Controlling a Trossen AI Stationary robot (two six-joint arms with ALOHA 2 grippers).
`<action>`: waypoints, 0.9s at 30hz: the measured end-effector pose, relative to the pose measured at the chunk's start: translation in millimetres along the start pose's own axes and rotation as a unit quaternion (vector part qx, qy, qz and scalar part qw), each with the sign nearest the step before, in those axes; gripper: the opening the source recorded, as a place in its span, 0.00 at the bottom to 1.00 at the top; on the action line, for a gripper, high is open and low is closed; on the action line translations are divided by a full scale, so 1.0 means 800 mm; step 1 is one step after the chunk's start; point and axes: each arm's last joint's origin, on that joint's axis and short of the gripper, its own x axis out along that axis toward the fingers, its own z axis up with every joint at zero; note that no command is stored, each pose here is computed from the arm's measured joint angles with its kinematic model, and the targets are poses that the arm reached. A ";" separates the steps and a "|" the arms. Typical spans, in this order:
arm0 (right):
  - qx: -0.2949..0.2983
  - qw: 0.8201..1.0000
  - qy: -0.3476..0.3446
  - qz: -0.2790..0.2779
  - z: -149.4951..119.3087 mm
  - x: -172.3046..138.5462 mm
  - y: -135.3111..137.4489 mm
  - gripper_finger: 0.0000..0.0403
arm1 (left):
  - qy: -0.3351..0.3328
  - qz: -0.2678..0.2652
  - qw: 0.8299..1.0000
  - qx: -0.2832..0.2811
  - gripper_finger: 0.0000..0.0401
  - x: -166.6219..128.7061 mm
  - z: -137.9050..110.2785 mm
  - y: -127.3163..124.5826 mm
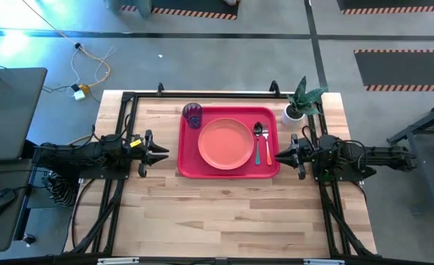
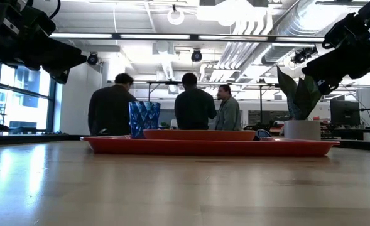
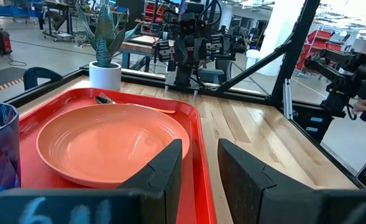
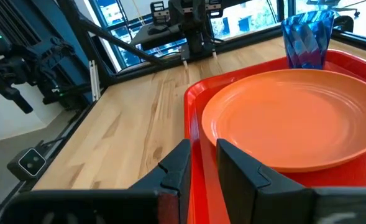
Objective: Pick and place plate/cup/fork/spoon on tray
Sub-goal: Return to Home Position
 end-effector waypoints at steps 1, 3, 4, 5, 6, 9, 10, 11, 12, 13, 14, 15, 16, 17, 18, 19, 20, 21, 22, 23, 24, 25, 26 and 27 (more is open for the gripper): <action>0.000 1.000 0.001 -0.001 0.000 0.000 0.000 0.17 | 0.000 0.000 1.000 0.000 0.23 0.000 0.000 0.000; 0.000 1.000 0.004 -0.002 -0.001 0.000 0.000 0.17 | 0.000 0.000 1.000 0.000 0.23 0.000 0.000 0.000; 0.001 1.000 0.006 -0.003 -0.002 0.000 -0.001 0.17 | 0.000 0.000 1.000 0.000 0.23 0.000 0.000 0.000; 0.001 1.000 0.009 -0.005 -0.002 0.000 -0.001 0.17 | 0.000 0.000 1.000 0.000 0.23 0.000 0.000 0.000; 0.001 1.000 0.010 -0.006 -0.003 0.000 -0.001 0.17 | 0.000 0.000 1.000 0.000 0.23 0.000 0.000 0.000; 0.002 1.000 0.010 -0.006 -0.002 0.000 -0.001 0.17 | 0.000 0.000 1.000 0.000 0.23 0.000 0.000 0.000; 0.009 1.000 0.009 -0.006 -0.002 0.000 -0.001 0.17 | 0.000 0.000 1.000 0.000 0.23 0.000 0.000 0.000; 0.016 1.000 0.009 -0.006 -0.002 0.000 -0.001 0.17 | 0.000 0.000 1.000 0.000 0.23 0.000 0.000 0.000; 0.022 1.000 0.009 -0.006 -0.002 0.000 -0.001 0.17 | 0.000 0.000 1.000 0.000 0.23 0.000 0.000 0.000; 0.028 1.000 0.009 -0.006 -0.002 0.000 -0.001 0.17 | 0.000 0.000 1.000 0.000 0.23 0.000 0.000 0.000; 0.030 0.999 0.009 -0.006 -0.002 0.000 -0.001 0.17 | 0.000 0.000 1.000 0.000 0.23 0.000 0.000 0.000; 0.030 1.000 0.009 -0.006 -0.002 0.000 -0.001 0.17 | 0.000 0.000 1.000 0.000 0.23 0.000 0.000 0.000; 0.028 1.000 0.009 -0.006 -0.002 0.000 -0.001 0.17 | 0.000 0.000 1.000 0.000 0.23 0.000 0.000 0.000; 0.024 1.000 0.009 -0.006 -0.002 0.000 -0.001 0.17 | 0.000 0.000 1.000 0.000 0.23 0.000 0.000 0.000; 0.024 1.000 0.009 -0.006 -0.002 0.000 -0.001 0.17 | 0.000 0.000 1.000 0.000 0.23 0.000 0.000 0.000; 0.025 1.000 0.009 -0.006 -0.002 0.000 -0.001 0.17 | 0.000 0.000 1.000 0.000 0.23 0.000 0.000 0.000; 0.028 1.000 0.009 -0.006 -0.002 0.000 -0.001 0.17 | 0.000 0.000 1.000 0.000 0.23 0.000 0.000 0.000; 0.028 1.000 0.009 -0.006 -0.002 0.000 -0.001 0.17 | 0.000 0.000 1.000 0.000 0.23 0.000 0.000 0.000; 0.026 1.000 0.009 -0.005 -0.002 0.000 -0.001 0.17 | 0.000 0.000 1.000 0.000 0.23 0.000 0.000 0.000; 0.025 1.000 0.009 -0.005 -0.002 0.000 -0.001 0.17 | 0.000 0.000 1.000 0.000 0.23 0.000 0.000 0.000; 0.025 1.000 0.009 -0.005 -0.002 0.000 -0.001 0.17 | 0.000 0.000 1.000 0.000 0.23 0.000 0.000 0.000; 0.026 1.000 0.010 -0.005 -0.002 0.000 -0.001 0.17 | 0.000 0.000 1.000 0.000 0.23 0.000 0.000 0.000; 0.027 1.000 0.009 -0.005 -0.002 0.000 -0.001 0.17 | 0.000 0.000 1.000 0.000 0.23 0.000 0.000 0.000; 0.028 1.000 0.009 -0.005 -0.002 0.000 -0.001 0.17 | 0.000 0.000 1.000 0.000 0.23 0.000 0.000 0.000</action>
